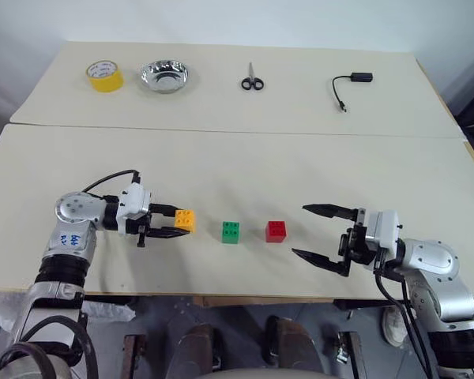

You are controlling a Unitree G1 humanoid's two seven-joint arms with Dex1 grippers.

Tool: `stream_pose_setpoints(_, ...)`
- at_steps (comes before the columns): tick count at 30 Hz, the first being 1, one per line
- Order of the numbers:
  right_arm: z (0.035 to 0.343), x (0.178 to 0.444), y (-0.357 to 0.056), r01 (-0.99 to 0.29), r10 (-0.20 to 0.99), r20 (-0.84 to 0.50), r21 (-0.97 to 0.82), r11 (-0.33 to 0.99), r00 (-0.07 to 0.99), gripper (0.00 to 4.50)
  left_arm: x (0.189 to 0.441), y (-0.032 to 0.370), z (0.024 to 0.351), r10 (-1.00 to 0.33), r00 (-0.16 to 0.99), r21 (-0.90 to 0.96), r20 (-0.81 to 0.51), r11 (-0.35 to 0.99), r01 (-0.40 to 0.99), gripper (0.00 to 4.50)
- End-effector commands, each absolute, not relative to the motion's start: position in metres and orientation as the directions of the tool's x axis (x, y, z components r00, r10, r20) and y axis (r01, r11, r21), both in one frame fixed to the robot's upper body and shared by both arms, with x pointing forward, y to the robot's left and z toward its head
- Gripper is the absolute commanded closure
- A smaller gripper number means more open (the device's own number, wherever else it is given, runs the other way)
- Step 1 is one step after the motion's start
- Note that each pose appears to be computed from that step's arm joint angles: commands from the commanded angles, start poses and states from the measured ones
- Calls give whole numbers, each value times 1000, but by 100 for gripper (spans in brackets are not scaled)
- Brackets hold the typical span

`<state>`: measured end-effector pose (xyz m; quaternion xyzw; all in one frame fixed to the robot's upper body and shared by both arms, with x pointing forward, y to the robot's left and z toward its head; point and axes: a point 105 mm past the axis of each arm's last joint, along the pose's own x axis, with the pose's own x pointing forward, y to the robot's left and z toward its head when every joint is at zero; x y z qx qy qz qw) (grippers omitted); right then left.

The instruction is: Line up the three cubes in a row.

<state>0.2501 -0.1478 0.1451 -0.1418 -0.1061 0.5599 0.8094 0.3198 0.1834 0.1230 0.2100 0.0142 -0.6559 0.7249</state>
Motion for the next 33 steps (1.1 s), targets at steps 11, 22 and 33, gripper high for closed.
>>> stream_pose_setpoints(11,155,246,-152,-858,933,22,-385,340,360,0,303,181,111,-930,-38,200,-365,-118,973,301)
stream_pose_setpoints(22,148,247,-151,-877,942,2,-365,313,336,0,302,184,106,-926,-34,160,-375,-101,982,200)
stream_pose_setpoints(33,173,244,-157,-914,972,3,-340,220,233,0,276,213,158,-964,180,237,-198,131,963,25)
